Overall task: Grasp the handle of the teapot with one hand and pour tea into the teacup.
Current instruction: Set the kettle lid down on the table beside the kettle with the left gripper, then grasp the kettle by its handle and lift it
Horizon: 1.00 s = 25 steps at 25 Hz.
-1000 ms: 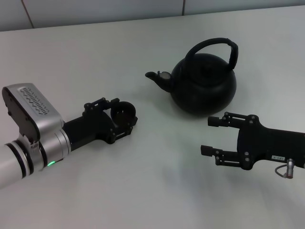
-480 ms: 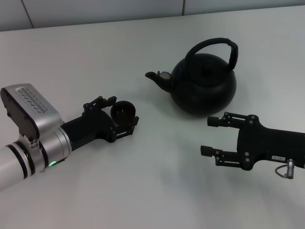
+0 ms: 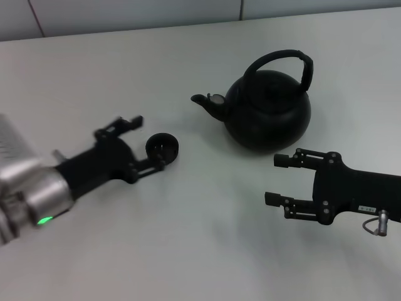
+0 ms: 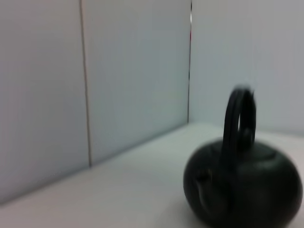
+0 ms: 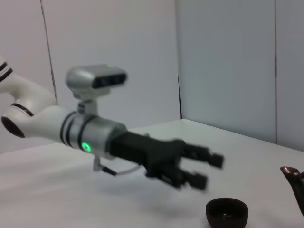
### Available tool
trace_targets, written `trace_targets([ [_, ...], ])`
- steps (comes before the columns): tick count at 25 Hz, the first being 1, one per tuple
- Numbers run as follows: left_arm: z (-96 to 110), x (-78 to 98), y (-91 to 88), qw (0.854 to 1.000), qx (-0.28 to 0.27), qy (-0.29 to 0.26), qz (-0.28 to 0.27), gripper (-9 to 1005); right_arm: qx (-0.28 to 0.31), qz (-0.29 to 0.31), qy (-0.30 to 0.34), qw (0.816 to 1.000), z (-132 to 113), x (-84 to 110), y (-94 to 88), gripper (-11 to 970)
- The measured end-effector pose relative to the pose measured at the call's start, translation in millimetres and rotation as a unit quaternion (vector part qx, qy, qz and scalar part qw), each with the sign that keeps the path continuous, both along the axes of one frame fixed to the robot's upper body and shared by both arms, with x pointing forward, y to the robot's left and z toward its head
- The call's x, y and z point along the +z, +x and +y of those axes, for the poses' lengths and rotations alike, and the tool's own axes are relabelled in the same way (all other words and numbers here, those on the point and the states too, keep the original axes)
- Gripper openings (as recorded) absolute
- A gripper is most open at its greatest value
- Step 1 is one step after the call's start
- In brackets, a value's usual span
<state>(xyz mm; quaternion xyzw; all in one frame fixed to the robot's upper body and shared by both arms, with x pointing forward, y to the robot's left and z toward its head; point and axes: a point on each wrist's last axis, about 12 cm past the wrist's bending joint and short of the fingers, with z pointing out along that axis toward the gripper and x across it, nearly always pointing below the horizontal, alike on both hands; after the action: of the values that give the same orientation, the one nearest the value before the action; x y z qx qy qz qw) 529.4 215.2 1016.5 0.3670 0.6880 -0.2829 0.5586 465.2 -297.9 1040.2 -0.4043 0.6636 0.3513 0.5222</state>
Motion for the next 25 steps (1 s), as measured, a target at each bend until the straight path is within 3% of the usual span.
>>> trace_targets([
  [2,11,4.2,-3.5,1.0,0.0,-0.016,-0.009,862,0.001,0.0,0.0,1.0,0,0.2,0.1,723],
  [3,26,9.2,-8.3,0.999,0.0,-0.03,-0.019,862,0.001,-0.001,0.0,1.0,0,0.5,0.4,723],
  [4,26,9.2,-8.3,0.999,0.0,-0.03,-0.019,862,0.001,-0.001,0.0,1.0,0,0.5,0.4,723],
  [5,53,17.3,-18.6,0.999,0.008,-0.045,-0.028,862,0.002,-0.002,0.0,1.0,0,0.8,1.0,723],
  [6,53,17.3,-18.6,0.999,0.008,-0.045,-0.028,862,0.002,-0.002,0.0,1.0,0,0.8,1.0,723],
  [7,78,23.3,-31.9,0.998,0.018,-0.049,-0.036,862,0.002,-0.002,0.0,1.0,1,0.9,1.2,723],
  [9,78,23.3,-31.9,0.998,0.018,-0.049,-0.036,862,0.0,-0.002,0.0,1.0,1,1.0,2.2,723],
  [10,109,31.4,-52.8,0.998,0.019,-0.045,-0.049,862,-0.001,-0.004,-0.001,1.0,1,1.4,3.6,723],
  [12,130,33.2,-69.1,0.998,0.026,-0.048,-0.034,861,-0.001,-0.004,-0.001,1.0,1,1.6,4.1,722],
  [20,137,38.5,-78.3,0.998,-0.003,-0.048,-0.034,861,-0.01,-0.004,0.004,1.0,0,1.5,4.0,723],
  [25,143,31.7,-78.0,0.999,-0.029,0.024,-0.002,861,-0.016,-0.003,0.004,1.0,-2,0.5,2.7,722],
])
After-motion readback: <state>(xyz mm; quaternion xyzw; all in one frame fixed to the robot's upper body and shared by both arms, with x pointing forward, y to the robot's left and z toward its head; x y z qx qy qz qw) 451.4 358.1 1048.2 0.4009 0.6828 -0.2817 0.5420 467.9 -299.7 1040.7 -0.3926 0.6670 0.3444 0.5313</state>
